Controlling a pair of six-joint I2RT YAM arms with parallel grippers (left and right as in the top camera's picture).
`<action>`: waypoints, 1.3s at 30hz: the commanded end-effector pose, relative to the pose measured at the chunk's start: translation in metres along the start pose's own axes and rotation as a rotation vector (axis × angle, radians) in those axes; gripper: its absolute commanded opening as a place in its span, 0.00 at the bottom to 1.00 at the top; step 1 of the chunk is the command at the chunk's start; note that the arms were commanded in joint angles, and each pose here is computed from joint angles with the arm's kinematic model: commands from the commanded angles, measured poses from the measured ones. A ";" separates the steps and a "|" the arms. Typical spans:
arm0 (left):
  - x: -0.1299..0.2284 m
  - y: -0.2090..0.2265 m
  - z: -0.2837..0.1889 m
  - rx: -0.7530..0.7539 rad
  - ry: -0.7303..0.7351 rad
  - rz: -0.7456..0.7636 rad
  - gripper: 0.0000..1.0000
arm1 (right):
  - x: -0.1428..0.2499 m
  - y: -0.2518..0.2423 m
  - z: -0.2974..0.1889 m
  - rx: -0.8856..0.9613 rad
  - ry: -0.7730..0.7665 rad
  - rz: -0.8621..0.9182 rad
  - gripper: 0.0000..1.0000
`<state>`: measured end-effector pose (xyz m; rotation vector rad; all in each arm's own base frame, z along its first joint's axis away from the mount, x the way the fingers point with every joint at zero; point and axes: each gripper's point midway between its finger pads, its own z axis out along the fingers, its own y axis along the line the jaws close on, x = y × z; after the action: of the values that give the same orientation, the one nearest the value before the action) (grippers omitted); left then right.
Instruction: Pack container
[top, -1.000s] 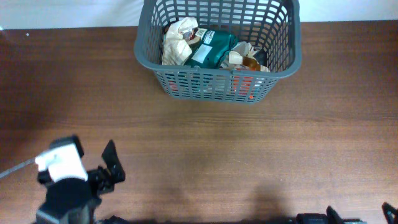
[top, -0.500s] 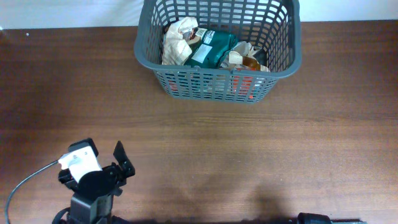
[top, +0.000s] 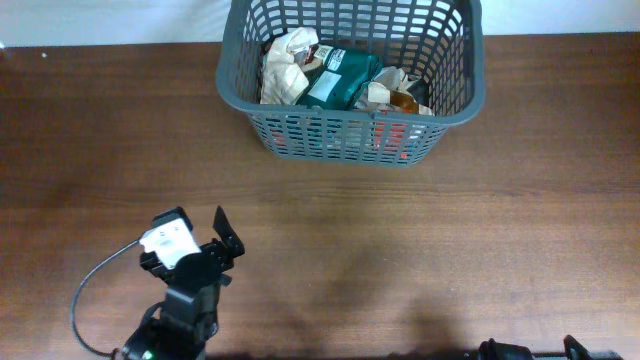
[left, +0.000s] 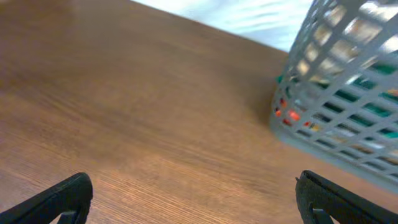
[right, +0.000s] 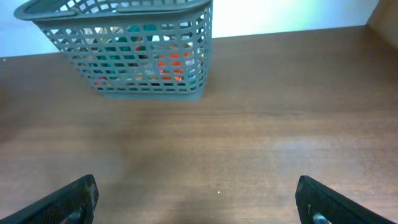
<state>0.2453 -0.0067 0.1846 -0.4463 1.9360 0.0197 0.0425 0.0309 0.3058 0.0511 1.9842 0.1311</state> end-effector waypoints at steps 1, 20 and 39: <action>0.024 0.009 0.019 -0.074 0.016 0.037 0.99 | 0.006 -0.004 0.021 0.014 0.034 0.048 0.99; 0.068 0.023 0.049 -0.222 0.142 0.182 0.99 | 0.004 -0.014 0.055 0.029 0.031 0.066 0.99; 0.068 0.023 0.049 -0.222 0.142 0.183 0.99 | 0.006 -0.014 0.055 0.030 0.037 0.068 0.99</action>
<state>0.2623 -0.0004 0.1052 -0.4160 2.1171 0.2970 0.0909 0.0204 0.2762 0.1225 2.0299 0.1373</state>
